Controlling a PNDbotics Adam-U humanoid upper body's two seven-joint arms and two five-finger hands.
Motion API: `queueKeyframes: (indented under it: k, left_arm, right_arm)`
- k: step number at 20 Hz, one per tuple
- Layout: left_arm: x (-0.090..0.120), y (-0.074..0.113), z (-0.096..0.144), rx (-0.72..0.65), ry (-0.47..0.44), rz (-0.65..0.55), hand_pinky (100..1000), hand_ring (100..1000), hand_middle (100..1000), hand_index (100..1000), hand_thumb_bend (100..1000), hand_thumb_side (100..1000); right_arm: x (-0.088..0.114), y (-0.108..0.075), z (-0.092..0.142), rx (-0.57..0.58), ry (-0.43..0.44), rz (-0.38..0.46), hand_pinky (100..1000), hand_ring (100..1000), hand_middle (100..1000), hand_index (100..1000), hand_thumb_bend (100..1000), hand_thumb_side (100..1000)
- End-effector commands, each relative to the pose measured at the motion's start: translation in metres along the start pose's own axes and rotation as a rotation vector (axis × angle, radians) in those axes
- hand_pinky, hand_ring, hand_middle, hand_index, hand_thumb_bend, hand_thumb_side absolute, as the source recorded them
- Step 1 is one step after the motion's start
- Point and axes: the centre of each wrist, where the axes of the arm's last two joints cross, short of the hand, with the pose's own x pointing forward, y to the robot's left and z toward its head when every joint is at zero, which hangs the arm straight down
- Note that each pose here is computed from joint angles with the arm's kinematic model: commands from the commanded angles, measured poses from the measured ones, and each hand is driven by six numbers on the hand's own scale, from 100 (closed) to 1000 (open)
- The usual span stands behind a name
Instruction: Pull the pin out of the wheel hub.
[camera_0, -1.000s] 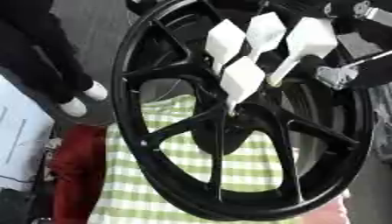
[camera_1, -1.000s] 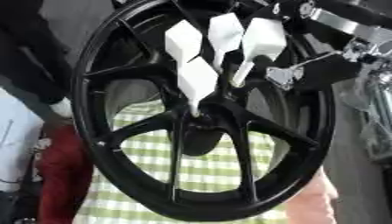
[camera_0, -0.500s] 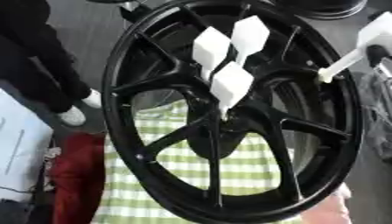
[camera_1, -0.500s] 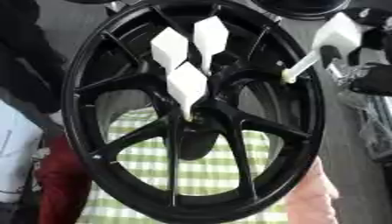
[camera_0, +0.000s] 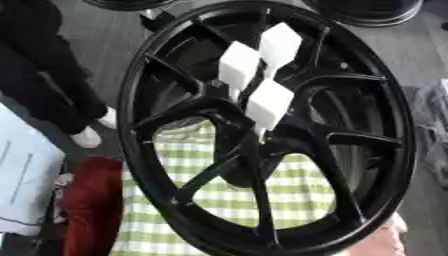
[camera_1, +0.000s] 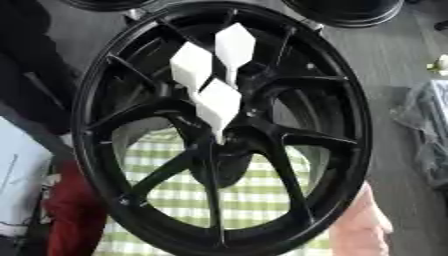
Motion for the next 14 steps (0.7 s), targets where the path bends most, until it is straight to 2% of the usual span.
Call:
queueKeyframes:
  k: [1, 3, 5, 6, 7, 9, 11, 14]
  left_arm:
    - [0.008, 0.003, -0.002, 0.007, -0.032, -0.012, 563, 873, 879, 714, 238, 895]
    - [0.008, 0.004, -0.002, 0.009, -0.032, -0.013, 563, 873, 879, 714, 238, 895]
    - [0.008, 0.004, -0.002, 0.009, -0.032, -0.013, 563, 873, 879, 714, 238, 896]
    - [0.008, 0.004, -0.002, 0.010, -0.031, -0.013, 563, 873, 879, 714, 238, 896]
    - [0.008, 0.004, -0.002, 0.009, -0.031, -0.012, 564, 873, 879, 714, 239, 896]
    - [0.008, 0.003, -0.002, 0.007, -0.031, -0.011, 564, 873, 880, 714, 239, 896]
    - [0.008, 0.003, -0.002, 0.007, -0.032, -0.011, 564, 873, 880, 714, 239, 897]
    - [0.008, 0.003, -0.002, 0.007, -0.031, -0.011, 564, 874, 881, 714, 239, 897]
  right_arm:
    - [0.004, -0.019, -0.001, -0.178, 0.018, 0.022, 638, 286, 199, 404, 100, 464]
    - [0.000, -0.028, 0.004, -0.296, 0.055, 0.083, 644, 291, 195, 409, 100, 434]
    - [-0.006, -0.036, 0.011, -0.381, 0.108, 0.163, 684, 324, 230, 443, 100, 415]
    - [-0.011, -0.040, 0.013, -0.412, 0.138, 0.211, 747, 391, 302, 511, 100, 366]
    - [-0.017, -0.043, 0.016, -0.428, 0.171, 0.268, 858, 586, 506, 718, 100, 187]
    - [-0.027, -0.046, 0.021, -0.397, 0.205, 0.382, 932, 763, 680, 838, 100, 100]
    - [-0.034, -0.048, 0.024, -0.351, 0.224, 0.459, 978, 845, 758, 866, 100, 100]
    - [-0.040, -0.050, 0.026, -0.325, 0.248, 0.514, 1000, 876, 778, 853, 100, 100]
